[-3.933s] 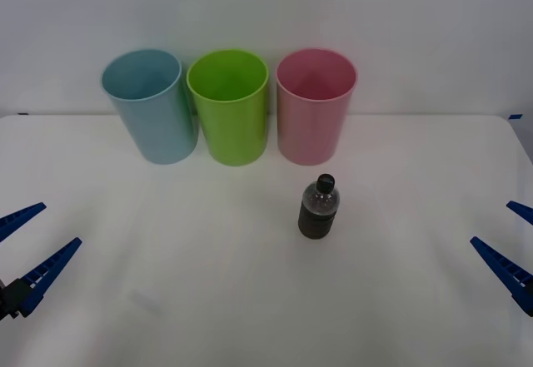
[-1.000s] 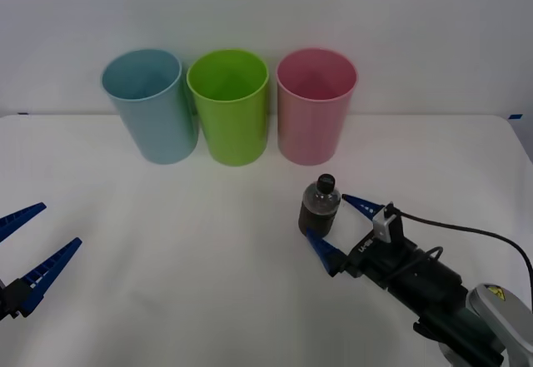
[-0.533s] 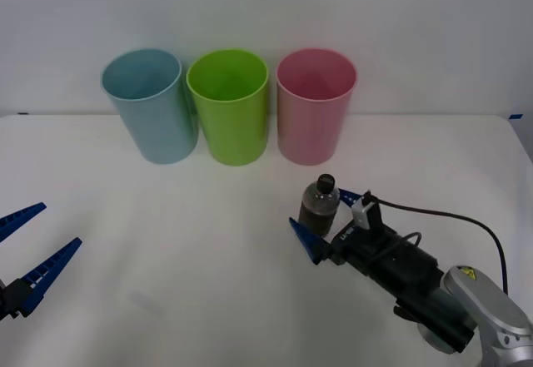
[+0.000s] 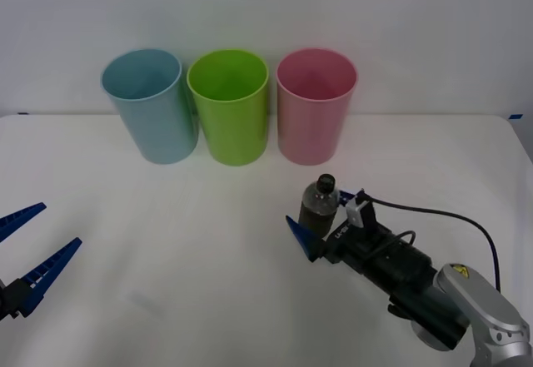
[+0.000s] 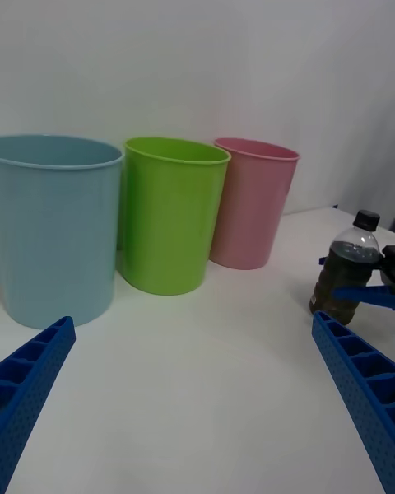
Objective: Grasp the object on the table and drop it into the matching bin: aluminum can to the light blue bin, PET bottle to the pink bin.
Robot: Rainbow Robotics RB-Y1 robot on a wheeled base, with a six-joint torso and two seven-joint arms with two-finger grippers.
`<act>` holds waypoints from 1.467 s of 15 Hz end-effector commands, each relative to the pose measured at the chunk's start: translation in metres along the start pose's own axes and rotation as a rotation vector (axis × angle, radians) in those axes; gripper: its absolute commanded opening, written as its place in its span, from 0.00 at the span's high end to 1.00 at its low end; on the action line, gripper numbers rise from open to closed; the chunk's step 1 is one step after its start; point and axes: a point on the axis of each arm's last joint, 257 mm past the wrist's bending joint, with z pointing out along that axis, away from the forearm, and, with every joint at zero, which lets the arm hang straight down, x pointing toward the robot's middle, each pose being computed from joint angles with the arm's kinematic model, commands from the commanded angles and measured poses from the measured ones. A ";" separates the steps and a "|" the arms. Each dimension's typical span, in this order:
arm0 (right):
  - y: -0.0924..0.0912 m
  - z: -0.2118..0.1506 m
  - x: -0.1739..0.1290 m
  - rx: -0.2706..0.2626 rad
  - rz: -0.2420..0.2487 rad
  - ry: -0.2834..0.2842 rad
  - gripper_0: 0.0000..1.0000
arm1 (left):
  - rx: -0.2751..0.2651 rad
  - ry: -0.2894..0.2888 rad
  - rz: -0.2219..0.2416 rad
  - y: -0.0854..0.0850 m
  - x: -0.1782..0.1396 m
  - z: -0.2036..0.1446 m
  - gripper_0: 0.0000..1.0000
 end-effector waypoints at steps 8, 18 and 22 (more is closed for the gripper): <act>0.004 0.000 -0.005 -0.018 -0.006 -0.017 1.00 | 0.000 0.000 0.000 0.000 0.000 0.000 0.00; 0.009 -0.058 -0.064 -0.004 0.018 -0.108 1.00 | 0.000 0.000 0.000 0.000 0.000 0.000 0.00; 0.013 -0.078 -0.102 -0.029 0.063 -0.149 1.00 | 0.000 0.000 0.000 0.000 0.000 0.000 0.00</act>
